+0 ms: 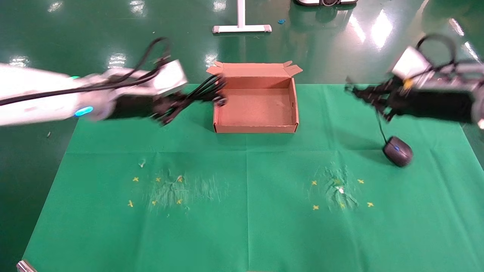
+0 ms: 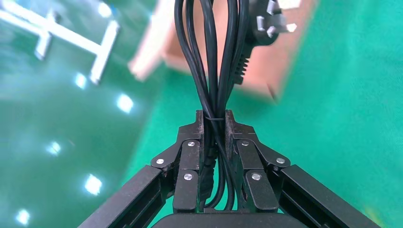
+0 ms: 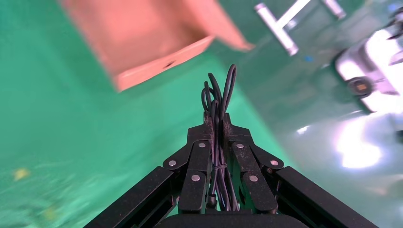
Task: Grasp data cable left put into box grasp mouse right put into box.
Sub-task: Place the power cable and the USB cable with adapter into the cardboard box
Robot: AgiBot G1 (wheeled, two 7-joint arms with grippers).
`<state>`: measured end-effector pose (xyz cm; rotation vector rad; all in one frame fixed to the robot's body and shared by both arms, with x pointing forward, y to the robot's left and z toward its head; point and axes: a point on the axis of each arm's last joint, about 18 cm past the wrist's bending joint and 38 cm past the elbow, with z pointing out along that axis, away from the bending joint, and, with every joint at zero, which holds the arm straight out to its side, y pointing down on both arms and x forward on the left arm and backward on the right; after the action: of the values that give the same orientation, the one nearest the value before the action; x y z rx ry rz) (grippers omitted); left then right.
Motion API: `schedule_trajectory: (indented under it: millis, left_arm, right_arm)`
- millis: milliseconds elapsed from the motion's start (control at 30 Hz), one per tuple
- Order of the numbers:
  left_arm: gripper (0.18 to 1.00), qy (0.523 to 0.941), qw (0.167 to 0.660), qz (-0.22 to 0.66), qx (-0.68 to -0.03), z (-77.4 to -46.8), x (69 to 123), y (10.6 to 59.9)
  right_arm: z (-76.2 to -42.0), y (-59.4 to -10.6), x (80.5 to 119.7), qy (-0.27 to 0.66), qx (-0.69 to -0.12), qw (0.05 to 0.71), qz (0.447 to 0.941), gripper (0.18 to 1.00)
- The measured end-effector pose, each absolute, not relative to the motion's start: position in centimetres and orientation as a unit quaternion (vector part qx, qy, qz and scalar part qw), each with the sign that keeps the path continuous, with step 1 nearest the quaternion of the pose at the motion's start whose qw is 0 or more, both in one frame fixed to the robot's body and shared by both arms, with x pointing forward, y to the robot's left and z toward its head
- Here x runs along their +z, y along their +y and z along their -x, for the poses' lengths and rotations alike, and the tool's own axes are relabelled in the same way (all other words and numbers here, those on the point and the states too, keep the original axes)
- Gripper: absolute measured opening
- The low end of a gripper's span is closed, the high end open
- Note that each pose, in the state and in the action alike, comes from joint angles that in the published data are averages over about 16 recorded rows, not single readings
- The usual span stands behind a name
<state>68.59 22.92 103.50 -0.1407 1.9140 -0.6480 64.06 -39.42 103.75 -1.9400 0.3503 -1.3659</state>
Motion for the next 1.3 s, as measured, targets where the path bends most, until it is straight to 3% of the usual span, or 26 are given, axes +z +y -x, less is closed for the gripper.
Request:
schedule_trajectory:
  millis: [367, 700, 1000, 1300]
  left_arm:
    - [0.262, 0.786, 0.548, 0.001, -0.286, -73.4, 103.2, 13.0]
    - [0.266, 0.792, 0.542, -0.021, -0.279, -74.2, 101.9, 11.0]
    - [0.311, 0.782, 0.555, 0.015, -0.282, -75.1, 103.7, 13.2]
    - [0.426, 0.747, 0.600, 0.116, -0.262, -76.0, 108.2, 22.8]
  right_arm:
    - [-61.1, -41.1, 110.8, 0.122, -0.584, 0.374, 0.710, 0.211]
    - [-59.9, -41.2, 113.1, 0.111, -0.601, 0.378, 0.695, 0.210]
    - [-60.1, -39.9, 113.9, 0.095, -0.607, 0.385, 0.689, 0.210]
    - [-61.0, -37.1, 114.9, 0.062, -0.613, 0.390, 0.685, 0.209]
